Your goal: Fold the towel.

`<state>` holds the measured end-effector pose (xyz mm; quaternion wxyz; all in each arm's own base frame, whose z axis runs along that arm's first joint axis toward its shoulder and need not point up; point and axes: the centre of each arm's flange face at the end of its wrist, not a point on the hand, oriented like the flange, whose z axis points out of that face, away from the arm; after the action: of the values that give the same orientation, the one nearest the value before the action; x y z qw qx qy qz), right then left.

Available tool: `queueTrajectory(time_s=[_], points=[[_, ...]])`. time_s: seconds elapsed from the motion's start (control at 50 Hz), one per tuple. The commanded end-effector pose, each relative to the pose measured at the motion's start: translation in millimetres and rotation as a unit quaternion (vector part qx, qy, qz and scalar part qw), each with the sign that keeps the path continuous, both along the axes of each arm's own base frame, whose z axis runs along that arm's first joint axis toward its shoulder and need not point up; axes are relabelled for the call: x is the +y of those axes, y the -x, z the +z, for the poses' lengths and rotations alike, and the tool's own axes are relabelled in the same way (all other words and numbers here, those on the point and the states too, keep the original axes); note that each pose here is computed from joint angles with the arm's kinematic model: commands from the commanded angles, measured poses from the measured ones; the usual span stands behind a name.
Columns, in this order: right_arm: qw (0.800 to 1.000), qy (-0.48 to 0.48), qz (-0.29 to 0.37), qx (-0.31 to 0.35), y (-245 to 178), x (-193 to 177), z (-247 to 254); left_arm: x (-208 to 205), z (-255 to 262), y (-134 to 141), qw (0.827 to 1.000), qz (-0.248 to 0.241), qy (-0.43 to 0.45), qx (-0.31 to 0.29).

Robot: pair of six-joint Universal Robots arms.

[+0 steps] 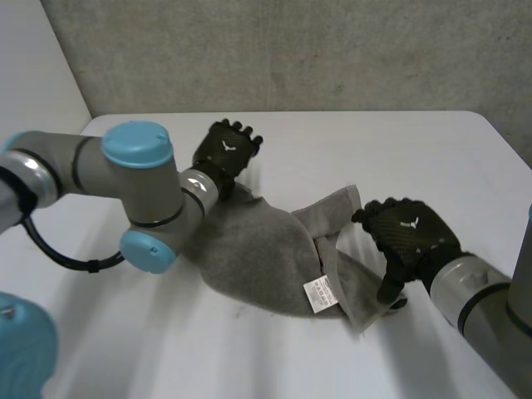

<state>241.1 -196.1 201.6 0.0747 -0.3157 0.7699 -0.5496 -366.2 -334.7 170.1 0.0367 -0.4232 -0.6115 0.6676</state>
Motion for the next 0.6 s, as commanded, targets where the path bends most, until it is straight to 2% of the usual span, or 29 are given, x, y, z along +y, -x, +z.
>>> queueTrajectory(time_s=[0.02, 0.24, 0.42, 0.5, 0.52, 0.54, 0.56, 0.58, 0.6], points=[[1.0, 0.0, 0.003, -0.002, 1.7, 8.0, -19.5, -7.6, -26.7, 7.4, 0.999, -0.014, -0.014, -0.044], [0.999, -0.043, 0.003, 0.022, -2.9, -0.6, -62.9, -4.8, -37.6, 8.6, 0.997, -0.029, -0.044, -0.061], [0.999, -0.032, 0.021, 0.022, -20.2, -14.5, -68.6, -8.4, -24.6, 8.6, 0.998, -0.022, -0.027, -0.053], [0.999, 0.039, 0.013, -0.005, -31.8, -45.5, -32.3, -16.3, -2.1, 8.0, 0.999, -0.01, 0.001, -0.038], [0.999, 0.039, 0.013, -0.005, -31.9, -45.6, -32.1, -21.7, 18.6, 6.8, 0.999, 0.002, 0.024, -0.023], [0.997, 0.072, 0.011, -0.021, -35.8, -56.0, -12.5, -28.2, 45.9, 4.1, 0.998, 0.017, 0.055, -0.004], [0.993, 0.112, 0.011, -0.041, -40.0, -64.6, 12.5, -28.3, 46.1, 4.0, 0.998, 0.017, 0.055, -0.003], [0.993, 0.112, 0.011, -0.041, -40.0, -64.7, 12.8, -36.2, 75.9, -1.9, 0.995, 0.037, 0.089, 0.02], [0.987, 0.151, 0.011, -0.06, -43.6, -71.3, 39.3, -36.2, 76.2, -2.0, 0.995, 0.038, 0.09, 0.021]])
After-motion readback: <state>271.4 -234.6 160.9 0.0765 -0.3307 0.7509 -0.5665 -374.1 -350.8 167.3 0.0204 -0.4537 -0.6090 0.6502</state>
